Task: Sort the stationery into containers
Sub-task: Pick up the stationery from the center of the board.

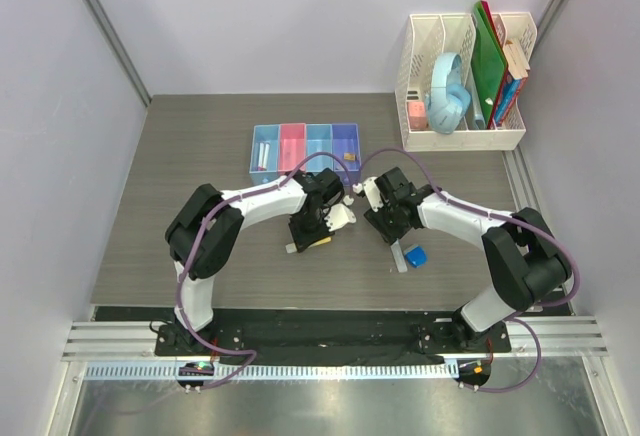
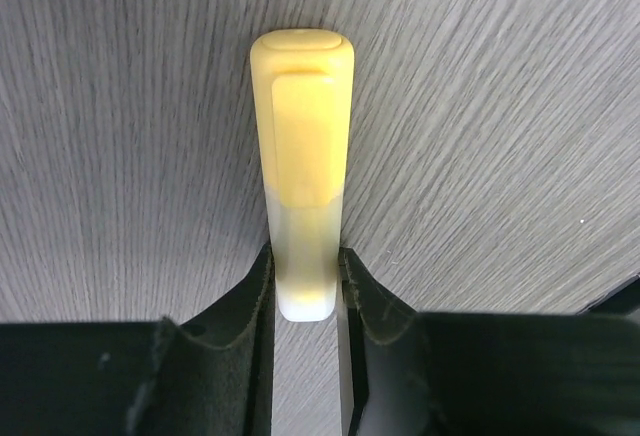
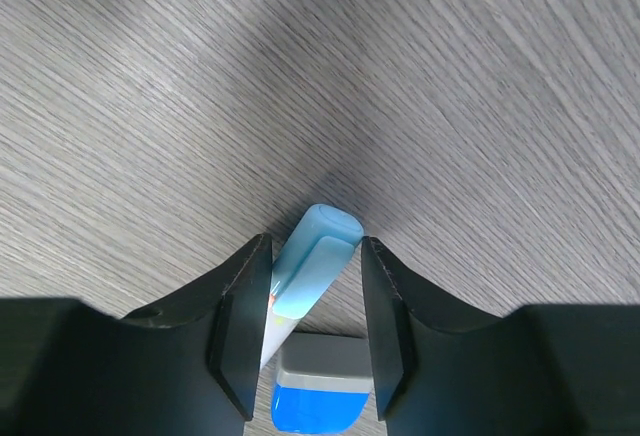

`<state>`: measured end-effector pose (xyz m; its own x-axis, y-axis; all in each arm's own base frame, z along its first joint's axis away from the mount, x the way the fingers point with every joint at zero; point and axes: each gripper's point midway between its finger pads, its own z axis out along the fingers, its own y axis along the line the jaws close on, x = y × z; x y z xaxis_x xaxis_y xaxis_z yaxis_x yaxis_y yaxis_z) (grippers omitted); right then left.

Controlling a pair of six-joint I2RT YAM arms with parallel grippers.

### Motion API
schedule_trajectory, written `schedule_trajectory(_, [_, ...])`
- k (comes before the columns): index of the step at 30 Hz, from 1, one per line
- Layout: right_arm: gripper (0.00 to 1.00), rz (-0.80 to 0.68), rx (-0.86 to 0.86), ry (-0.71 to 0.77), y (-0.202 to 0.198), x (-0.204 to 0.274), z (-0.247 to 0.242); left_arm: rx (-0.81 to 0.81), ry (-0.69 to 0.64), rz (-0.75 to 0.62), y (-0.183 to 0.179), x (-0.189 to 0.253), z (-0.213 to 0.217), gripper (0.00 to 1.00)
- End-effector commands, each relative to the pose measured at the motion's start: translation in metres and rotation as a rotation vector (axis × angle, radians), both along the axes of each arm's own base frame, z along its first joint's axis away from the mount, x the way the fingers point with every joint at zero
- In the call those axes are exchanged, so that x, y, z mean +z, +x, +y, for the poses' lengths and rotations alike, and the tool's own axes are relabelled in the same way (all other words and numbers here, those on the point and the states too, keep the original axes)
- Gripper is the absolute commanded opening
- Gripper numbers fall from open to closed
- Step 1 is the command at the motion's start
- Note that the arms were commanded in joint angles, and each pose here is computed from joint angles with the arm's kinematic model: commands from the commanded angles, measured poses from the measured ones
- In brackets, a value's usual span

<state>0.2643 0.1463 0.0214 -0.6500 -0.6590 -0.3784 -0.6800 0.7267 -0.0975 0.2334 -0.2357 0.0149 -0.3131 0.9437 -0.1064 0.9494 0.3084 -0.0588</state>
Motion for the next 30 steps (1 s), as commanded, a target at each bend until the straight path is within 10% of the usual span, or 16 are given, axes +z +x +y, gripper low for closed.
schedule_trajectory(1, [0.45,0.054,0.137,-0.011,-0.020,-0.009,0.010,0.011,-0.043,0.086,-0.017,-0.014,-0.009,0.00])
schedule_trajectory(10, [0.34,0.057,0.138,-0.019,-0.020,-0.011,0.009,-0.019,-0.168,0.026,-0.019,0.044,-0.017,0.00])
schedule_trajectory(18, [0.03,0.043,0.136,-0.021,-0.017,-0.008,0.009,0.018,-0.214,-0.017,-0.008,0.063,-0.009,0.00])
schedule_trajectory(30, [0.01,-0.046,0.126,0.002,-0.002,0.013,0.013,0.156,-0.387,-0.194,0.051,0.138,-0.005,0.00])
